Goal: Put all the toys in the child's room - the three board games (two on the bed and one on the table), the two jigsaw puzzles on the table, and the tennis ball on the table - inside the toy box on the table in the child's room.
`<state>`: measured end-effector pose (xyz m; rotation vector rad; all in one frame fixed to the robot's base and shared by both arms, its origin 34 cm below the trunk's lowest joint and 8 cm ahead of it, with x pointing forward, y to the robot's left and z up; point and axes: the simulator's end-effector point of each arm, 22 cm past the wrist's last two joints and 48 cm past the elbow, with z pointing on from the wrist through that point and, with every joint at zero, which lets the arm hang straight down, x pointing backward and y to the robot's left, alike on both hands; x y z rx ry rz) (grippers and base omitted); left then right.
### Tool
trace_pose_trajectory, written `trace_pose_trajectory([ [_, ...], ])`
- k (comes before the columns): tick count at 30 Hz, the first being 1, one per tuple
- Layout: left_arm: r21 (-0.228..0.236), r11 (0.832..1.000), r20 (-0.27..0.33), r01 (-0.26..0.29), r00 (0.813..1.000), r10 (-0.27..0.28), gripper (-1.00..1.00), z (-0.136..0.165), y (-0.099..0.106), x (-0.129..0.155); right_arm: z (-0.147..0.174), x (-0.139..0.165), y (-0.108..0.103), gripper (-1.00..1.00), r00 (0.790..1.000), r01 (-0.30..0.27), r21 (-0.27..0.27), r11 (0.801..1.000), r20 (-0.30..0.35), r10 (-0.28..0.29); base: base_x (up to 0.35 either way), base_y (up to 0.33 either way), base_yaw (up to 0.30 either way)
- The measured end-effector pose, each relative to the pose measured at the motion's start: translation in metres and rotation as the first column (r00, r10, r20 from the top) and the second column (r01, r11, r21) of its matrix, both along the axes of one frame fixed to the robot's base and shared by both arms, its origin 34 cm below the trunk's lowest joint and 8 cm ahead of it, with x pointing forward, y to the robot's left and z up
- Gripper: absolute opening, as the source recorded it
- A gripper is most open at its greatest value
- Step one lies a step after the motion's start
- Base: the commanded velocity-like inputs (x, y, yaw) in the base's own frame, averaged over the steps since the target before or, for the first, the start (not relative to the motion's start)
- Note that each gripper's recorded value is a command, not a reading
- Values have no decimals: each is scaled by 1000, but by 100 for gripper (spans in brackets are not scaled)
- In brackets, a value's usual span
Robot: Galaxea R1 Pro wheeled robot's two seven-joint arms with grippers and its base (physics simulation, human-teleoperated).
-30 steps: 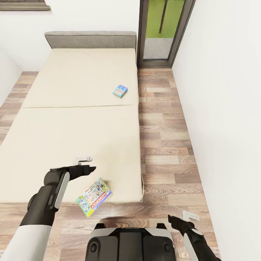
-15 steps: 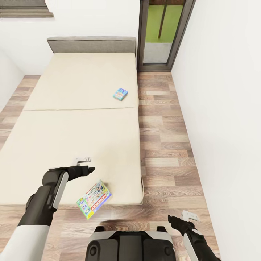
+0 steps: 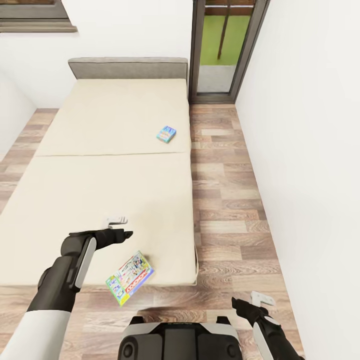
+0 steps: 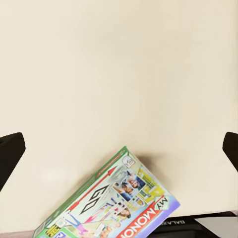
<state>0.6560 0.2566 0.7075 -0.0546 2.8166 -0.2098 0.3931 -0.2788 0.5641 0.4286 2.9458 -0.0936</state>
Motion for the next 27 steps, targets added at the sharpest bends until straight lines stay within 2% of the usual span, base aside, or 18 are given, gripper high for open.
trace_pose_trajectory([
  [27, 0, 1000, 42, -3, 999, 3, 100, 23, 1, 12, 12, 17, -2, 100, 999, 5, -4, 1000, 39, -5, 0, 0, 0],
])
